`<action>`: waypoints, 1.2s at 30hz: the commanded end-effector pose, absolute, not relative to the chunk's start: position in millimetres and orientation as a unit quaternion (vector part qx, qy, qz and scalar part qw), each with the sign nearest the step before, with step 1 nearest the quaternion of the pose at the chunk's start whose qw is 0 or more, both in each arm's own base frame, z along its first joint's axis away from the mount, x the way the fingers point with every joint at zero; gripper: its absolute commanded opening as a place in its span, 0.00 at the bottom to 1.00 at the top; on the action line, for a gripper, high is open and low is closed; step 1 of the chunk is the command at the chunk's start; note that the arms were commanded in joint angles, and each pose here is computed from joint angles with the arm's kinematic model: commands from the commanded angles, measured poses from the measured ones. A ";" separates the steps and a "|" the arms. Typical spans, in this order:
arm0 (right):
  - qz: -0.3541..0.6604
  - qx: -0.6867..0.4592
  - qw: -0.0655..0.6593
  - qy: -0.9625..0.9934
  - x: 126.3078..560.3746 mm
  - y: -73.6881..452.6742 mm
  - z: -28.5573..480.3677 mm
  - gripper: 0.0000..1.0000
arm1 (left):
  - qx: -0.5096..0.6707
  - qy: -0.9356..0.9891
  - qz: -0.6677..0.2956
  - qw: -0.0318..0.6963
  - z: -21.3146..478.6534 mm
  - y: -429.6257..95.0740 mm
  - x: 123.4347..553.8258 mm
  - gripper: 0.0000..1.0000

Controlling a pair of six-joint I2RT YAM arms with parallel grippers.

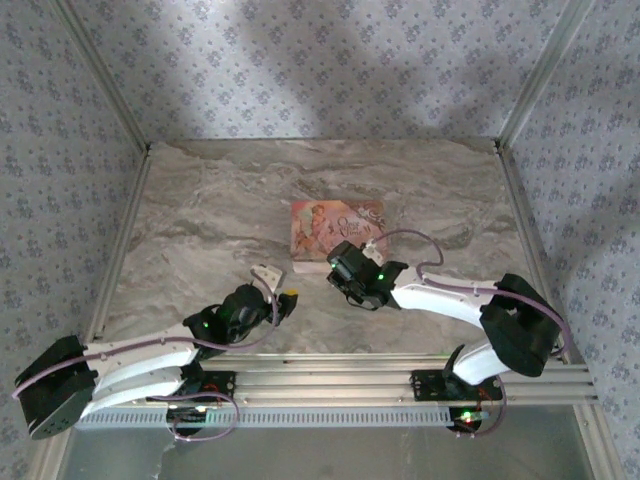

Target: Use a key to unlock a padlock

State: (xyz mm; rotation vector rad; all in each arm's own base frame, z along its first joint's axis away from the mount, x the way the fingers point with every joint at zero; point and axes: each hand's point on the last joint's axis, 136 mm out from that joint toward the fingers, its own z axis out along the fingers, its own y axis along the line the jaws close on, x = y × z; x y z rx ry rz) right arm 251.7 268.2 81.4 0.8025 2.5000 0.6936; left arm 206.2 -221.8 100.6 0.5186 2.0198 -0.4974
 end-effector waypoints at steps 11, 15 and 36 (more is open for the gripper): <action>0.257 0.372 0.242 0.858 271.4 263.8 89.2 0.00 | 0.190 0.825 -0.255 0.467 121.4 -226.1 199.7 0.54; 0.260 0.365 0.253 0.857 281.2 270.4 98.2 0.00 | 0.190 0.825 -0.254 0.468 124.7 -217.7 194.8 0.54; 0.268 0.414 0.285 0.822 293.2 274.4 98.0 0.00 | 0.176 0.822 -0.251 0.480 129.3 -196.8 186.7 0.54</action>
